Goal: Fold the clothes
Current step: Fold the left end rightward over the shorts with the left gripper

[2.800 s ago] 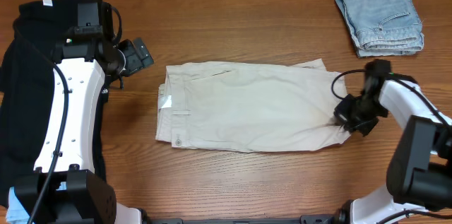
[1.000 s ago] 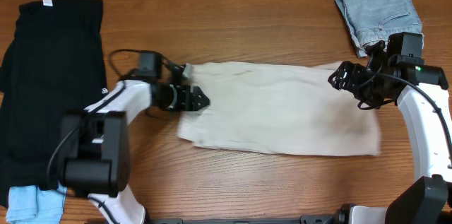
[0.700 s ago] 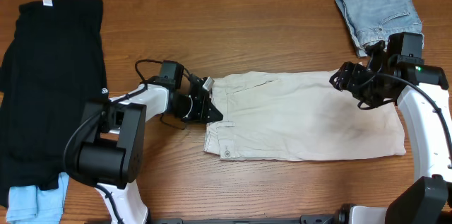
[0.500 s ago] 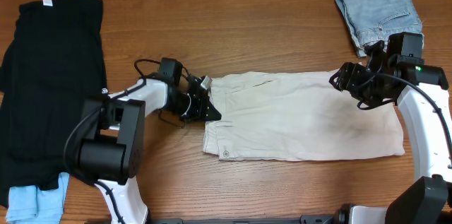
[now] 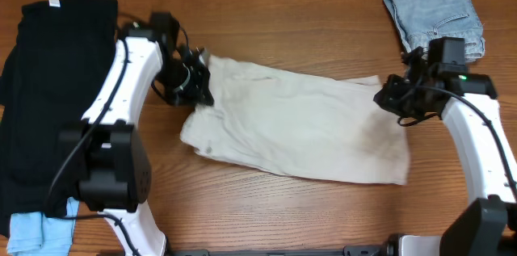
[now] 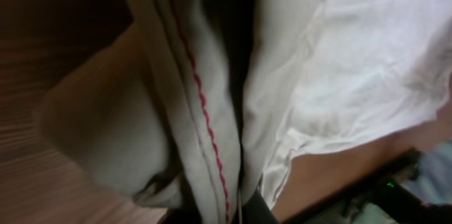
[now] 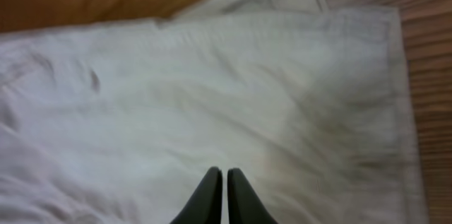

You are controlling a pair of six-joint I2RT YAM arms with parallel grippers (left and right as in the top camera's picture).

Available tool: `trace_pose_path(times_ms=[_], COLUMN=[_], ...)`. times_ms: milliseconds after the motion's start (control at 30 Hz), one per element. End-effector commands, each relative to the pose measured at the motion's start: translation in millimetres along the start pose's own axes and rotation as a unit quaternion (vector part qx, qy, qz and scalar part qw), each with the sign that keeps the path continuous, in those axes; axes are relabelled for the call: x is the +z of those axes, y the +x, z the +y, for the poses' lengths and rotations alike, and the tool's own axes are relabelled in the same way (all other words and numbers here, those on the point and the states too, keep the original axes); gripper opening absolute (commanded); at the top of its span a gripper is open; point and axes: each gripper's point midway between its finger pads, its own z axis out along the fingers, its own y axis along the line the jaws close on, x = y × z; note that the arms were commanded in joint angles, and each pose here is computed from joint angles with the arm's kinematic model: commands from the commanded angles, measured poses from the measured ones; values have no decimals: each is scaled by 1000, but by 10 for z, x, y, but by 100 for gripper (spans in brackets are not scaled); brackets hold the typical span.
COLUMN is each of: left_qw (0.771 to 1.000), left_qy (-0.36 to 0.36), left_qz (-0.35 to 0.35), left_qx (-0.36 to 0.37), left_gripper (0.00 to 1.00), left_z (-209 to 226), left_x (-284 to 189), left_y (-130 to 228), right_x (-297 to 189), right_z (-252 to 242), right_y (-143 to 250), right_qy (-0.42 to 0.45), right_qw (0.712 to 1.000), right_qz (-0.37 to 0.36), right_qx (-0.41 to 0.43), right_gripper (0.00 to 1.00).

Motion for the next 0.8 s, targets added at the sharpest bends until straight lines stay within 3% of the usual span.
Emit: trace_pose_path(times_ms=[0,300,567,767], left_qw=[991,983,982,983], left_qy=[-83,-89,-84,-76], left_qz=[-91,-145,-143,-149], left_qx=[50,71,84,74], left_gripper=[4,4,4,4], left_z=[-46,-271,-379,-580], left_x=[-759,-1293,-1268,-1203], left_y=[-137,-179,-168,-181], right_x=[226,692,1150,1290], right_z=[15,203,341,173], right_y=[128,347,422,393], right_qy=[-1,-43,-68,-35], right_qw=[999,996,993,995], right_qz=[31,74,95,94], right_qx=[-8,-28,-28,17], right_gripper=[4,4,4,4])
